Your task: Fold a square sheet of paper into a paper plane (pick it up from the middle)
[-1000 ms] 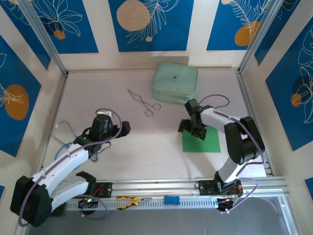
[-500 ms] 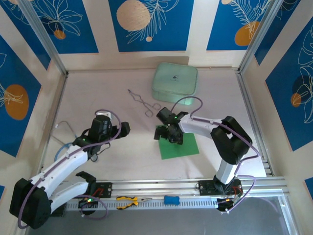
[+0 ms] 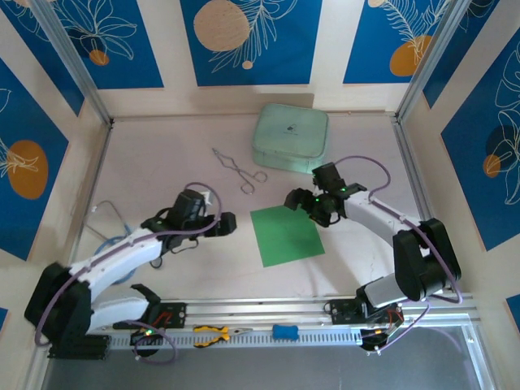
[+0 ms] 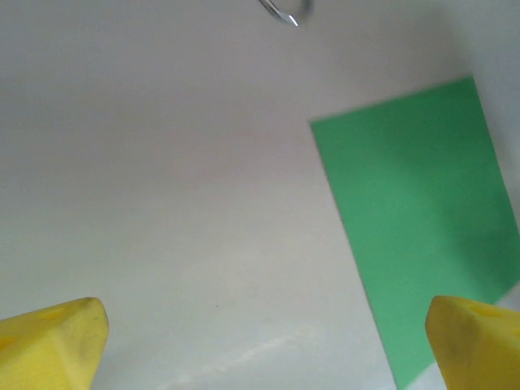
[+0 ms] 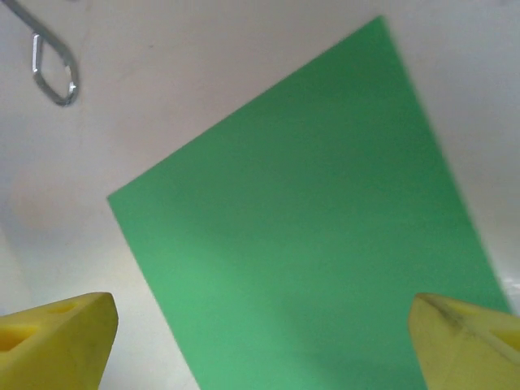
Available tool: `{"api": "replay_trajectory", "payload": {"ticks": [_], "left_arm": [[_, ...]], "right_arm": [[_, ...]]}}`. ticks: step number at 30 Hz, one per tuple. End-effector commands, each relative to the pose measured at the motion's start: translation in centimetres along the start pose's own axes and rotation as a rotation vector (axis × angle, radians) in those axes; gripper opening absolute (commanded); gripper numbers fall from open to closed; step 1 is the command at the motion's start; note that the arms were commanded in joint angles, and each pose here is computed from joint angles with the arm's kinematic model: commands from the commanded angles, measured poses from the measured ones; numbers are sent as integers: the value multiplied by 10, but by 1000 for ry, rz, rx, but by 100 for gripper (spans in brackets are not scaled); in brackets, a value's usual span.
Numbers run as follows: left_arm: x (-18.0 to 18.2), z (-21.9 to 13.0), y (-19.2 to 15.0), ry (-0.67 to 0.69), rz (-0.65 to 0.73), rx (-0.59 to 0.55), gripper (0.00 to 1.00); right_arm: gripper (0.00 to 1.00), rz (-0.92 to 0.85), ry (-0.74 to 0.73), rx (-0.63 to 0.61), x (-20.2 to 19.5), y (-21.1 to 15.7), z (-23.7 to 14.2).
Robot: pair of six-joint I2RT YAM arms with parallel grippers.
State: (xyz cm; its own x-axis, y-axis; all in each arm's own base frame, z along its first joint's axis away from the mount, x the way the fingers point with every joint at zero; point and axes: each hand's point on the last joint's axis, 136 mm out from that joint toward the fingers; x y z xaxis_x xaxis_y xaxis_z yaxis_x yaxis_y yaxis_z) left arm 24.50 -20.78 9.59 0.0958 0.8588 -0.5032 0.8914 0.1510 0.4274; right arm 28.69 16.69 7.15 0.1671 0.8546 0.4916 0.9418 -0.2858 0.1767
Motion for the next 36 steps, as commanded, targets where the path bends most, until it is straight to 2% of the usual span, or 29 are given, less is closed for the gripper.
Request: {"api": "replay_trajectory", "payload": {"ticks": [1,4,7,10,16,24,29,32,36], "left_arm": [[-42,10,-6,-73,32,48,100],[-59,20,-8,-91,39,44,100],[-79,30,-11,-166,18,66,100],[-83,37,-16,-149,28,89,100],[-77,39,-17,-120,22,82,100],[-43,19,-3,40,13,-26,100],[-35,11,-1,64,6,-50,100],[-36,8,-1,44,-5,-55,100],[-44,10,-2,8,-4,-34,100]], "right_arm": [[90,-54,151,92,8,-19,0],[88,-47,199,115,10,-23,2],[87,-38,223,137,12,-30,8],[86,-25,193,175,9,-37,18],[86,44,60,238,-3,-57,42],[88,228,-57,258,6,-93,63],[88,329,70,222,40,-100,62],[88,320,198,171,58,-85,45],[89,251,223,82,53,-58,11]]}}
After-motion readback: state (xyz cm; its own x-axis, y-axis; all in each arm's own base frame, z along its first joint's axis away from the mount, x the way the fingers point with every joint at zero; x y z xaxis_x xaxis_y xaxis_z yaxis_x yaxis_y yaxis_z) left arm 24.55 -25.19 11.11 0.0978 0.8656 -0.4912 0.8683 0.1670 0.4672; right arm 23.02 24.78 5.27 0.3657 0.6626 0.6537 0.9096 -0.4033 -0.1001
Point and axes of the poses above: each hand's point on the last joint's axis, 136 mm out from that joint toward the fingers, its own z axis out along the fingers, its own x axis along the line the jaws close on, y = z × x, and after that the axes turned 5 degrees about -z, right-handed
